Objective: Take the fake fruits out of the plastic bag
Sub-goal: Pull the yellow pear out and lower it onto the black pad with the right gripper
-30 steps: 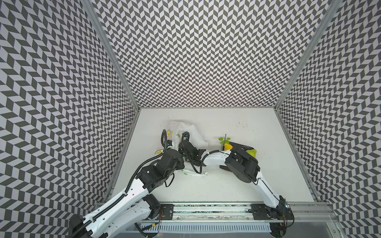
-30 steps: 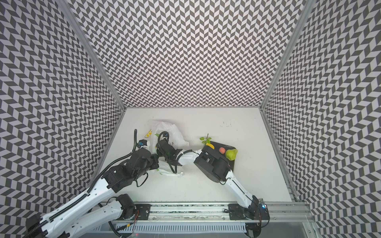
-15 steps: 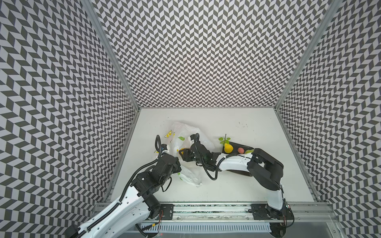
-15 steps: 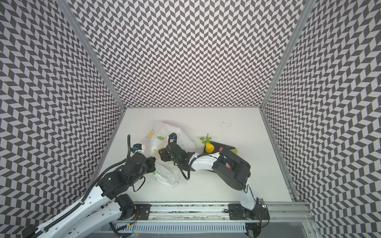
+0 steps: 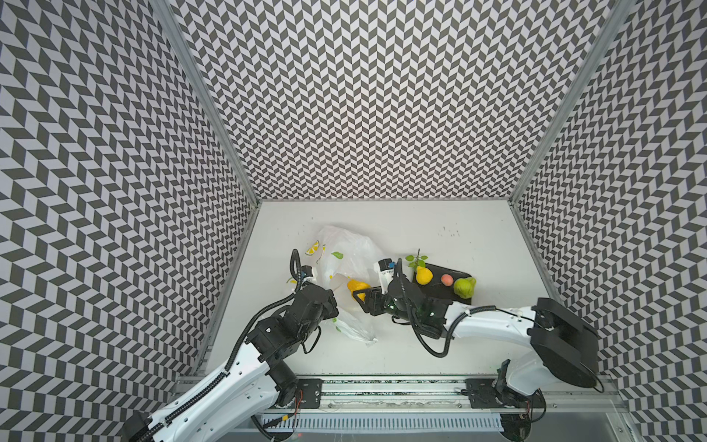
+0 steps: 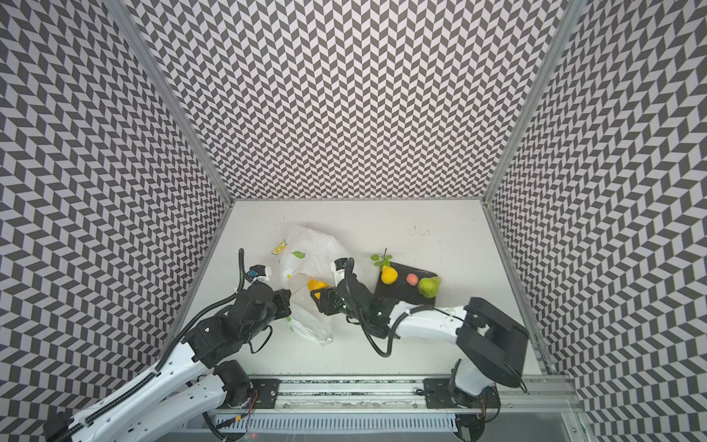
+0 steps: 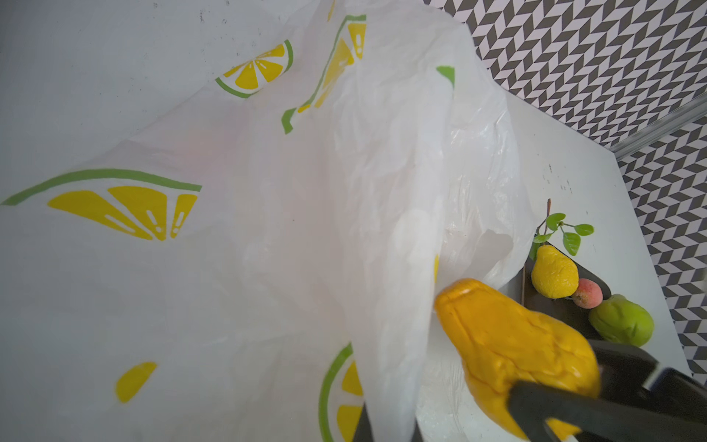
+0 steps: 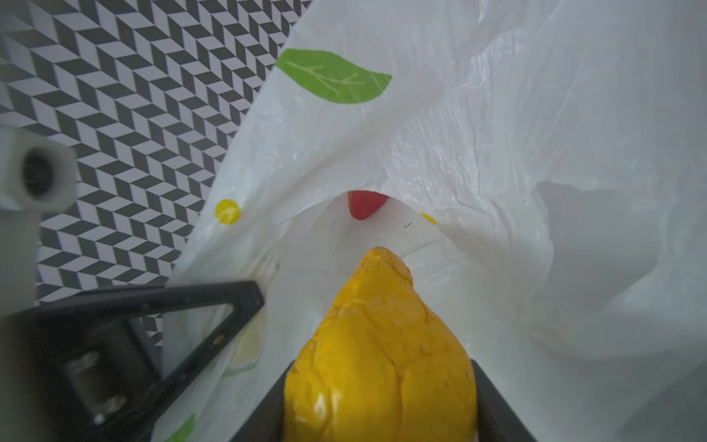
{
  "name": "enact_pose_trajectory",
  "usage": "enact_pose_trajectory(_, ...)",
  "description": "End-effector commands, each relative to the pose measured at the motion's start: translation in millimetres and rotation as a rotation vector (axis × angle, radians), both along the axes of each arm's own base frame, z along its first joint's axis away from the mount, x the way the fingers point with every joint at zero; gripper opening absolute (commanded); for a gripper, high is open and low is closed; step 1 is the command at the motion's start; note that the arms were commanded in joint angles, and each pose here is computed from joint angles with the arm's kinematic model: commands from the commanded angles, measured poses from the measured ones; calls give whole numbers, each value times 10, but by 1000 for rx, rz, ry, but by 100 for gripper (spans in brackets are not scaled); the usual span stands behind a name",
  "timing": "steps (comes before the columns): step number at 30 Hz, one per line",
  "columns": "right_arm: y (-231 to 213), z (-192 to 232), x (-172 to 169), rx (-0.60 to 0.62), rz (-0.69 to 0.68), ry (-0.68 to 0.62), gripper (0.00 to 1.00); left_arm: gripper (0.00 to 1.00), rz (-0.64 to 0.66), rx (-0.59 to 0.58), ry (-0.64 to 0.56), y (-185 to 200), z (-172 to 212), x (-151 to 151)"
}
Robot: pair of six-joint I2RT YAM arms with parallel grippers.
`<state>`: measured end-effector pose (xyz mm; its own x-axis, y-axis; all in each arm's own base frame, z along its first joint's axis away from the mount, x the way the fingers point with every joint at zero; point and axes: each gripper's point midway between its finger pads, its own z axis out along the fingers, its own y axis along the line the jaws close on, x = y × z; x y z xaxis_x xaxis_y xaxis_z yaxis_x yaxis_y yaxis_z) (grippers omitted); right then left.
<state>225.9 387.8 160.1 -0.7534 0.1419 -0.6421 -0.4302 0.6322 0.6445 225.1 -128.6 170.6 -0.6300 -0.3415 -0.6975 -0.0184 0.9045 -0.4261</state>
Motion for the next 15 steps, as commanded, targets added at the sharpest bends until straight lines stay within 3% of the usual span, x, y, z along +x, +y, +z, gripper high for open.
enact_pose_trajectory(1,-111,199,-197,43,21,10,44,0,10,-13,-52,-5,108,68)
enact_pose_trajectory(9,-731,490,-439,14,-44,5,44,0,5,1,-53,12,81,58)
enact_pose_trajectory(15,-1424,686,-300,-34,-254,-77,44,0,3,-17,-62,15,83,42)
